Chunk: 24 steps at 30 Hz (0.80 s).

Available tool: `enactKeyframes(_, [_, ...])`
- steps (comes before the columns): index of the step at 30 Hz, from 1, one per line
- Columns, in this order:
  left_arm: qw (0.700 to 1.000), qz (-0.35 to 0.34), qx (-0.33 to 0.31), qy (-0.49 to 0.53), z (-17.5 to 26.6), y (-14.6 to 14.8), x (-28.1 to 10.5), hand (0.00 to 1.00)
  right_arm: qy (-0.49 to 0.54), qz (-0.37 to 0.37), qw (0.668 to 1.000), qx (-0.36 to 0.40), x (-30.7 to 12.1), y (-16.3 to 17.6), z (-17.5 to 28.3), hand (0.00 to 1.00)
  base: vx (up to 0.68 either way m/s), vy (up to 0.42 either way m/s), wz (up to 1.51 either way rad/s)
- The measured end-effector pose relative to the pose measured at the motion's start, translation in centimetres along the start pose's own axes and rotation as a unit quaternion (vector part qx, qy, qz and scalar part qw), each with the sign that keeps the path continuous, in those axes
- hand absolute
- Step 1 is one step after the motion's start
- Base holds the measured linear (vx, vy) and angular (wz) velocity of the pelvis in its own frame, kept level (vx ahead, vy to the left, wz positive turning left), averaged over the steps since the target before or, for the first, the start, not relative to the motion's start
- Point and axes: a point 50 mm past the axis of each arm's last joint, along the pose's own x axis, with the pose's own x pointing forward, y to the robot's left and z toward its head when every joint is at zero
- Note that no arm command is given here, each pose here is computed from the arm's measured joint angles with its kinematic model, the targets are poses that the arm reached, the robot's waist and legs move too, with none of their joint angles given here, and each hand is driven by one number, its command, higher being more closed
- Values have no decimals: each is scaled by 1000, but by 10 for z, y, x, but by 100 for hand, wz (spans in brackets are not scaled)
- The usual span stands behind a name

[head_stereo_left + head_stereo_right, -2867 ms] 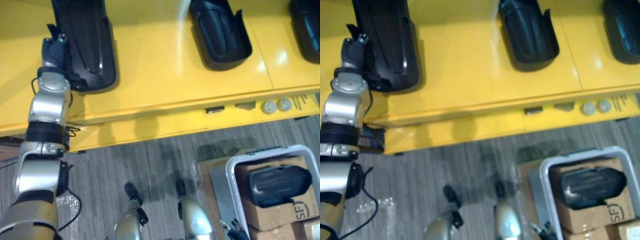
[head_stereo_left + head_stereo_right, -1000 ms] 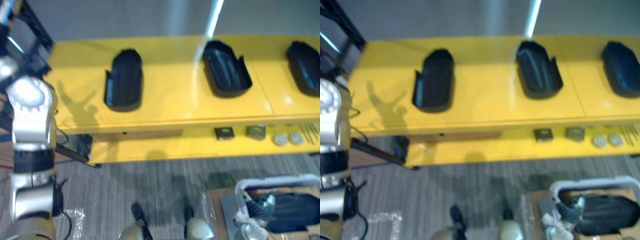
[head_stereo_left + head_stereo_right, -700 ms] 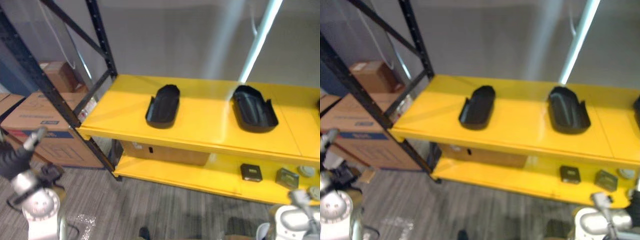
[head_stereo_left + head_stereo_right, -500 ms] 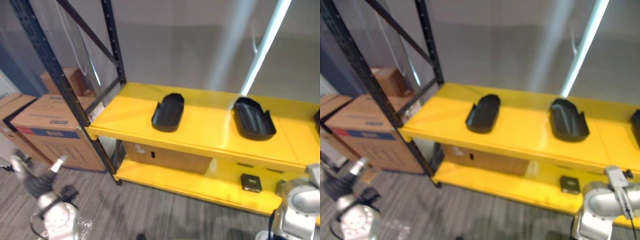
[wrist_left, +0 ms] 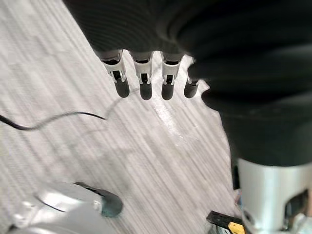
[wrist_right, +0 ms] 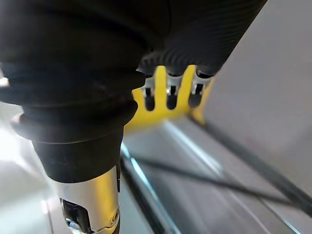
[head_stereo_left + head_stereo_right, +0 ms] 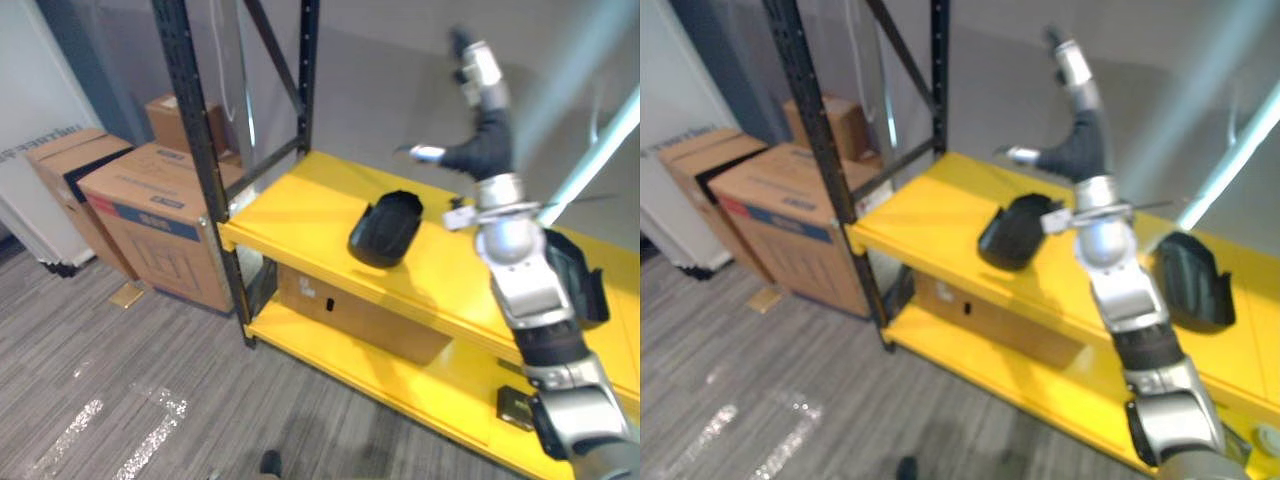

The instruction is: Walk over and take plastic housings, then place them on the shelf

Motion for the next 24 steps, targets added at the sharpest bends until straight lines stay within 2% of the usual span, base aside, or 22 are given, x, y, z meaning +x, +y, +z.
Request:
enactKeyframes(2, [1000,-4,1,12,-6,1,0,0,14,36,998,-47,-1,14,-5,0,-88,-30,5])
enactKeyframes(10, [1000,-12,-19,10,-1,1,2,0,65,115,980,-148,-4,45,-15,0,-38,-24,7])
enactKeyframes(19, [999,-42,-15,-16,19,-6,8,0,141,205,946,-208,-17,76,-44,0,7,-14,-1])
enactKeyframes(24, [998,-62,-6,-18,19,-14,6,0,213,216,921,-245,-25,80,-72,0,0,0,0])
